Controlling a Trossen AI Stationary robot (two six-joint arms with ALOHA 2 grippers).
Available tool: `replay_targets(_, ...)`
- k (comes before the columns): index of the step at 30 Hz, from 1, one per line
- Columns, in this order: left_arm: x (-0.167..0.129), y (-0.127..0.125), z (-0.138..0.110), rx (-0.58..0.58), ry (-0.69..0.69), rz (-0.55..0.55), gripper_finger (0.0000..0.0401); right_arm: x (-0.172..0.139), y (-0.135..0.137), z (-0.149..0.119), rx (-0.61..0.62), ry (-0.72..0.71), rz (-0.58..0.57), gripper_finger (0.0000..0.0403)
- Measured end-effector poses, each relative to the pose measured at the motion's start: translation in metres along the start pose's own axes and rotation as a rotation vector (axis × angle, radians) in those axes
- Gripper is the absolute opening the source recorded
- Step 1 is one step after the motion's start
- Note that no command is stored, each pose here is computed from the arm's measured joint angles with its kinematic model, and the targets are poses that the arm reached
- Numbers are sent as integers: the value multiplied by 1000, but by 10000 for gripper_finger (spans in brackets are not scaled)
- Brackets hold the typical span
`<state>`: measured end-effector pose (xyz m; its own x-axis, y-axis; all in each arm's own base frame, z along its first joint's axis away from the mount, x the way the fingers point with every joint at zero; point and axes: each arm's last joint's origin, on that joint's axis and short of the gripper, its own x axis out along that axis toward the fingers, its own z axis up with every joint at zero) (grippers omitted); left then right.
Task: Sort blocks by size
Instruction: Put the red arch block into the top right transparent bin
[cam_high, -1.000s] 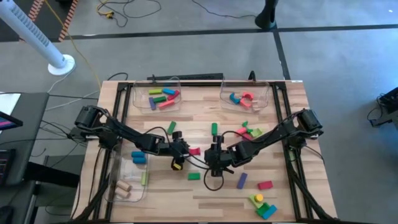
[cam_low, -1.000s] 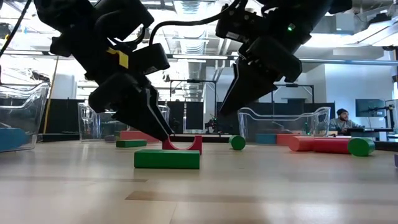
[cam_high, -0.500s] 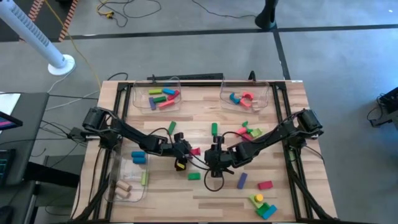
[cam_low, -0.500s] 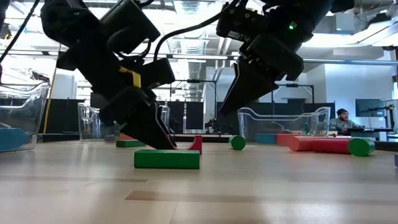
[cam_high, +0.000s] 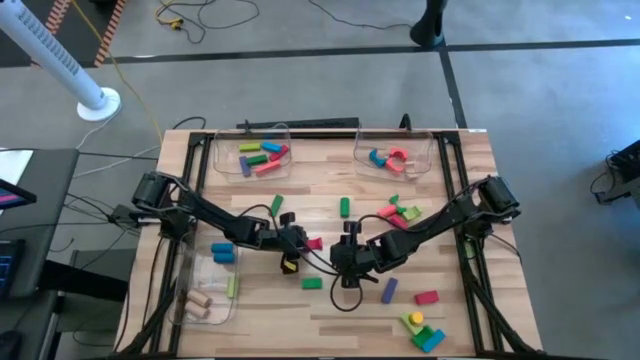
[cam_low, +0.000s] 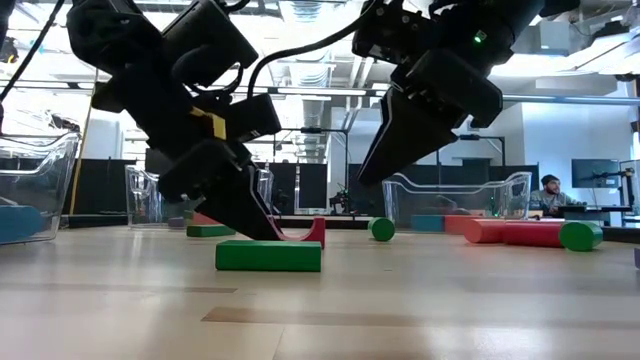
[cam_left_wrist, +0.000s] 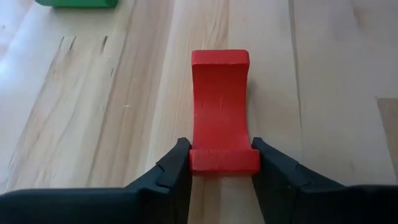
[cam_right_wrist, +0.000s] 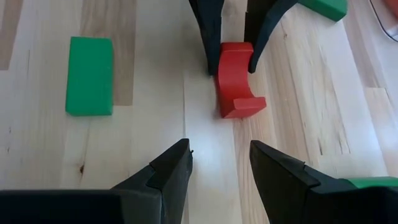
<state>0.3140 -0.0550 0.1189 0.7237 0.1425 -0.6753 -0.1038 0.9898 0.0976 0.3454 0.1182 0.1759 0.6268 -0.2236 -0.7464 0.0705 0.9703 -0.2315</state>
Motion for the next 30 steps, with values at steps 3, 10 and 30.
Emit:
replay_targets(3,-3,0,2,23,2,-35,126,0,1,-1,-21,8,0,198)
replay_targets(10,-31,3,20,71,-57,-105,129,-5,8,-2,-90,-7,-24,198)
replay_targets(30,-108,50,62,59,-316,-439,132,-28,31,20,-417,-275,-413,202)
